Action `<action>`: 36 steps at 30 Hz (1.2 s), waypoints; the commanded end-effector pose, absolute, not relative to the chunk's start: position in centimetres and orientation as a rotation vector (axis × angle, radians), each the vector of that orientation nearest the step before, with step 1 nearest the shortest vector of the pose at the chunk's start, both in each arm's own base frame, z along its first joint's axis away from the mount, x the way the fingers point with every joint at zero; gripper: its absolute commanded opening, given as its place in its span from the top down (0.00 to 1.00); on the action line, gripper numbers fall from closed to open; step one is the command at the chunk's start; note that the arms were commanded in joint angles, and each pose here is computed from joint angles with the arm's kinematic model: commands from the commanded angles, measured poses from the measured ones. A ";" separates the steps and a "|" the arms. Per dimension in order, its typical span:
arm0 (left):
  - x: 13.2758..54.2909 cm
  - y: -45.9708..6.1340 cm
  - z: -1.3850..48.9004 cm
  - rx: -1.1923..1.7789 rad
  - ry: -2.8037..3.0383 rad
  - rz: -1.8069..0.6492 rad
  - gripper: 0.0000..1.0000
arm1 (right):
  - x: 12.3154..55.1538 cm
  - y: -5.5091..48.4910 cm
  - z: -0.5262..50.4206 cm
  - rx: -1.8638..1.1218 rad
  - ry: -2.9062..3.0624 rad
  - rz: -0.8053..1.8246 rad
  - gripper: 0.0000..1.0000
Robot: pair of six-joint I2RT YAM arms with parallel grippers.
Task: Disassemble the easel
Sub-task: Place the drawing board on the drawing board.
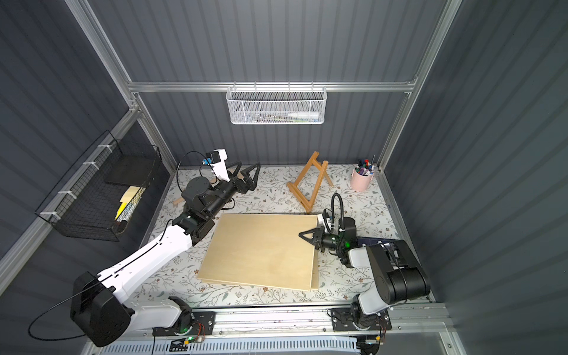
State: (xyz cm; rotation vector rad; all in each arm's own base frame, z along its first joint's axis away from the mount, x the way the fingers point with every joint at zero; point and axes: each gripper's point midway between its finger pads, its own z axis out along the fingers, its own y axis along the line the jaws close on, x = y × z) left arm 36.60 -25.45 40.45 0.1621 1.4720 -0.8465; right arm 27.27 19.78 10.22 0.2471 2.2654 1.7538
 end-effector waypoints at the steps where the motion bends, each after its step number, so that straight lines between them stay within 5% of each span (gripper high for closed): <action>1: 36.7 -25.4 41.5 0.156 1.448 -0.838 0.00 | 26.8 20.1 10.3 0.190 2.296 1.740 1.00; 9: 36.4 -25.2 41.9 0.152 1.435 -0.847 0.00 | 27.0 19.6 8.7 0.209 2.352 1.663 0.98; 18: 36.2 -25.1 42.1 0.151 1.431 -0.853 0.01 | 27.3 18.2 7.1 0.294 2.408 1.520 0.79; 36: 36.3 -25.2 42.1 0.150 1.430 -0.857 0.00 | 28.6 16.4 6.1 0.434 2.387 1.451 0.68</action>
